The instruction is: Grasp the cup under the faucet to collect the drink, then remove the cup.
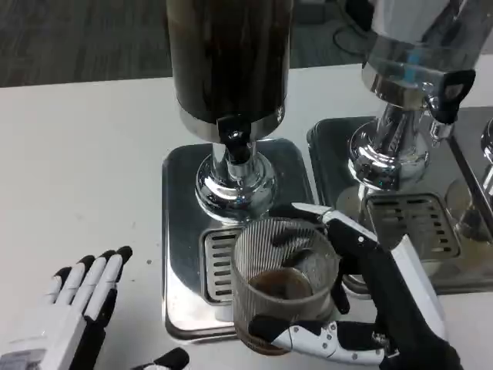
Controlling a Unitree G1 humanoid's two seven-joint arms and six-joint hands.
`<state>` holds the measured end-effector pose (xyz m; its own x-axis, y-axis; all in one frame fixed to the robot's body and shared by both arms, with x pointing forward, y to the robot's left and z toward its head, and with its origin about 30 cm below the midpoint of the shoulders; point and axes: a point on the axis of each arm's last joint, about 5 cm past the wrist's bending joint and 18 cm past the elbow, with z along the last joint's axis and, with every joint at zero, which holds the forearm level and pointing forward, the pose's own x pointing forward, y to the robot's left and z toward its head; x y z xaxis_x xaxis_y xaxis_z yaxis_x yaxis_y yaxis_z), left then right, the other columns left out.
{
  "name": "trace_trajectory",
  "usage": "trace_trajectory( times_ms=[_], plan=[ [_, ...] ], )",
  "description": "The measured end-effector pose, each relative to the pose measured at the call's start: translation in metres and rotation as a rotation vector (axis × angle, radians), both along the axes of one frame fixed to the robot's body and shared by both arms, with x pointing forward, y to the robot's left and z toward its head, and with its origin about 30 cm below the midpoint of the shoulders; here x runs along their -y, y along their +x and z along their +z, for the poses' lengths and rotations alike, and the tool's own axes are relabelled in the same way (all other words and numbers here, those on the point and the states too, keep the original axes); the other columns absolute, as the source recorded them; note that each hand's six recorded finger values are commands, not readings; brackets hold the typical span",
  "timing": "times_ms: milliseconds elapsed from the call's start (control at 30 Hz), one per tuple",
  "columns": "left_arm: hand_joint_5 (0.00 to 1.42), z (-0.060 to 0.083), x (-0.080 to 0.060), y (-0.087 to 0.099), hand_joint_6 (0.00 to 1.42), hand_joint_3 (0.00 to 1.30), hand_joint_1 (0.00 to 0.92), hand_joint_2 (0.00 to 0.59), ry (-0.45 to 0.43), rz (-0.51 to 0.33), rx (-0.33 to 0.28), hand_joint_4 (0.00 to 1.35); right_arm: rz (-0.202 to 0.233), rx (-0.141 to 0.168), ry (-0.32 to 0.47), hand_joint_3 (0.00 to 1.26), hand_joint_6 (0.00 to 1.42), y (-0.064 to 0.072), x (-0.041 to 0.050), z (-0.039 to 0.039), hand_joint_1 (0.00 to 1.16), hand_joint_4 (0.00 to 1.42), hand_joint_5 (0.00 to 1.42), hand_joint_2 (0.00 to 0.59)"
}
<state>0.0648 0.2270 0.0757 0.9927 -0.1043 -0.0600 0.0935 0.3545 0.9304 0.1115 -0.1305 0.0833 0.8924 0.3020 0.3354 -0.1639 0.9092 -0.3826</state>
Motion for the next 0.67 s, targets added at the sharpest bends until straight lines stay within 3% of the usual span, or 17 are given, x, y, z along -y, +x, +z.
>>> trace_trajectory(
  times_ms=[667],
  plan=[
    [0.0,-0.0002,0.0004,0.001,0.0,0.0,0.0,0.087,0.001,0.003,-0.005,0.0,-0.001,0.002,0.009,0.5,1.37,0.0026,-0.0001,0.0006,0.91,0.72,1.0,0.14]
  ],
)
